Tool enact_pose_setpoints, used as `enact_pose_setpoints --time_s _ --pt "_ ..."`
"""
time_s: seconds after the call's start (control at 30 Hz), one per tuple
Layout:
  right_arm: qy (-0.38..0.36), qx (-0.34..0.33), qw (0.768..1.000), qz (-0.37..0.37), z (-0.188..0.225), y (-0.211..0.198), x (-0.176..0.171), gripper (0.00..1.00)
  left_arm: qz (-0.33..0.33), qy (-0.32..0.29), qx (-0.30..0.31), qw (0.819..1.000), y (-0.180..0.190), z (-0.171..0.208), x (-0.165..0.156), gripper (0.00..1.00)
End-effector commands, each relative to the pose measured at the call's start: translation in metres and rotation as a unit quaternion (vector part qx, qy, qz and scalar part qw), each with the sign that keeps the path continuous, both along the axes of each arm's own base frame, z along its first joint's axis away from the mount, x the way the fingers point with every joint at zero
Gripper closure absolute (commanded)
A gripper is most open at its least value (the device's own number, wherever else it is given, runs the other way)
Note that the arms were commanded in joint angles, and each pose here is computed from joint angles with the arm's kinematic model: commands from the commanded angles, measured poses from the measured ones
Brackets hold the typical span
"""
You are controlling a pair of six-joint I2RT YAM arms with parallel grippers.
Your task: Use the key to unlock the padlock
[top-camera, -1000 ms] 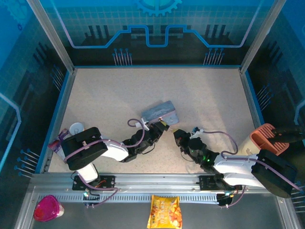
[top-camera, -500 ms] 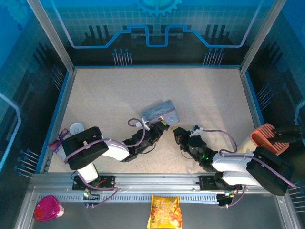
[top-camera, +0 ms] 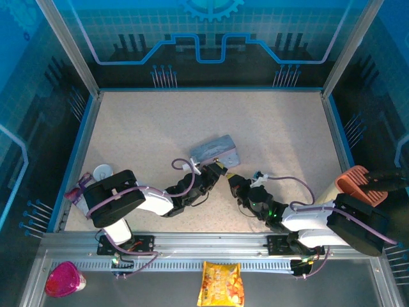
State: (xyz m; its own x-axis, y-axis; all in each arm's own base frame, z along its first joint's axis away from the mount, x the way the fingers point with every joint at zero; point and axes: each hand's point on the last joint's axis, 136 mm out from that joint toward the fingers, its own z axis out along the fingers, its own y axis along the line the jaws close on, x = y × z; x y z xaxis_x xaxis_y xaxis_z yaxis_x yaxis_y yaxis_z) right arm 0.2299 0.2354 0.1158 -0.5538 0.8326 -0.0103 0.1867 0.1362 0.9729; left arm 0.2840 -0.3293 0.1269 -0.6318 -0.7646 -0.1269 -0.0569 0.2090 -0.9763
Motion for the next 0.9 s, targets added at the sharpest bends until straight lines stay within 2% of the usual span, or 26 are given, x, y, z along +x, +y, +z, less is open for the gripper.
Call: enact_pose_setpoints --time_s 0.0,0.2,0.37,0.53,0.63,0.7,0.8,0.87 --pt "-0.006 0.031 0.997 0.074 0.016 0.029 -0.018 1.00 -0.088 -0.073 -0.120 0.986 -0.040 0.086 -0.023 1.00" --pt "-0.008 0.028 0.998 0.061 0.011 0.020 -0.017 1.00 -0.093 -0.075 -0.121 0.985 -0.041 0.088 -0.024 1.00" --pt "0.011 -0.009 0.999 0.041 -0.007 -0.007 -0.010 1.00 -0.100 -0.068 -0.112 0.986 -0.037 0.082 -0.030 1.00" --pt "0.014 -0.052 0.998 0.038 -0.005 -0.023 -0.004 0.99 -0.104 -0.053 -0.092 0.989 -0.035 0.073 -0.032 1.00" --pt "0.008 -0.066 0.995 0.068 0.002 -0.021 -0.002 0.71 -0.102 -0.048 -0.076 0.991 -0.035 0.070 -0.029 1.00" --pt "0.013 -0.080 0.993 0.081 0.000 -0.024 -0.002 0.59 -0.097 -0.043 -0.060 0.993 -0.032 0.068 -0.026 1.00" --pt "0.033 -0.120 0.988 0.088 -0.014 -0.037 -0.005 0.49 -0.081 -0.014 -0.018 0.996 -0.022 0.054 -0.022 1.00" --pt "0.020 -0.140 0.985 0.096 -0.017 -0.042 -0.005 0.48 -0.073 -0.004 0.003 0.997 -0.016 0.050 -0.019 1.00"
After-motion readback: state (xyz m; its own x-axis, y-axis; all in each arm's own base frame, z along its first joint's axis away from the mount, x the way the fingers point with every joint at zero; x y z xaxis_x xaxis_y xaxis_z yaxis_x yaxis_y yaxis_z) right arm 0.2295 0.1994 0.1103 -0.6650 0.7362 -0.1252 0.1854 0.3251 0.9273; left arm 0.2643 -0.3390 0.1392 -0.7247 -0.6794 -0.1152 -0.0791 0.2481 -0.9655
